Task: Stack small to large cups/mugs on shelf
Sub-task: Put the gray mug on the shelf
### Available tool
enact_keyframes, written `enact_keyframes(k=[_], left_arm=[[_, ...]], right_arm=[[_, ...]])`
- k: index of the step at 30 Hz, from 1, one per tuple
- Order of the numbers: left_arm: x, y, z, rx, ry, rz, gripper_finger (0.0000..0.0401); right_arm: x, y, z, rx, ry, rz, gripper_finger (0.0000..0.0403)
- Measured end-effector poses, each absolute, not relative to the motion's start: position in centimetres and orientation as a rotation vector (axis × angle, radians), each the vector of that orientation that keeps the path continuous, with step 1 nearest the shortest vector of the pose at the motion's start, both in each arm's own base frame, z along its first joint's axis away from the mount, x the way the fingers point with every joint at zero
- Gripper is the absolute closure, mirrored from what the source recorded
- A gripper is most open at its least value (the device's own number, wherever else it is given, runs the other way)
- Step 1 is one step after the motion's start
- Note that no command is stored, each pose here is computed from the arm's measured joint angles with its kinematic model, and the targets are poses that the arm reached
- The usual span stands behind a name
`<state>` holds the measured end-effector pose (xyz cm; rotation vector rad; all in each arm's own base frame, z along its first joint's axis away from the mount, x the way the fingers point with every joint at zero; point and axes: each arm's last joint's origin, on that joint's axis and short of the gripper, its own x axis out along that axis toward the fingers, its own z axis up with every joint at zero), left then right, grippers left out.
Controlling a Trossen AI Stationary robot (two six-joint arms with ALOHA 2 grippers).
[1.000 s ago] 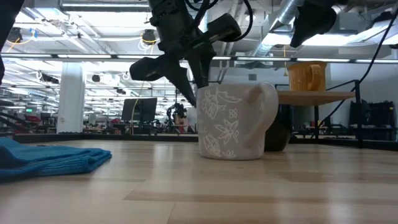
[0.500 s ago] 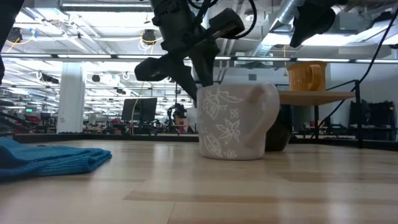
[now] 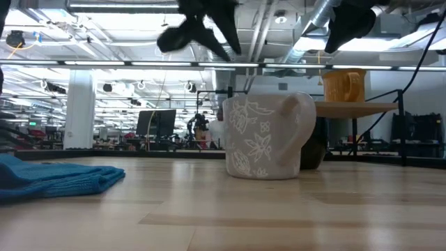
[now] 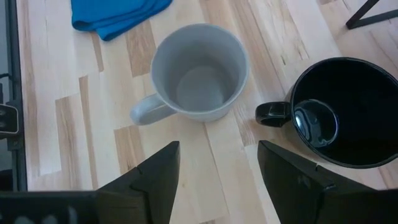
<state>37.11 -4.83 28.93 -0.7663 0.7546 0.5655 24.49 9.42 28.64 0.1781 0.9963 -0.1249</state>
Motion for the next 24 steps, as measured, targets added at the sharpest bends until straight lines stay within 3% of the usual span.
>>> enact_keyframes(k=[8,13,17,24], left_arm=[[31.7,-6.7,36.0,-0.429,0.469,0.617,0.0319],[27.4,-7.8,38.6,-0.288,0.393,0.627,0.0319],[25.6,-8.0,38.5,-0.224,0.412,0.624,0.0319],[24.0,-7.4,34.5,-0.092,0.531,0.635,0.0319]], right_arm=[[24.4,9.4,28.6,0.292,1.009,-0.174,0.0163],[24.4,9.5,28.6,0.407,0.998,-0.232,0.0163],[25.4,9.6,28.0,0.502,0.987,-0.288,0.0163],[30.3,11.0,27.5,0.574,0.957,-0.307,0.0163]])
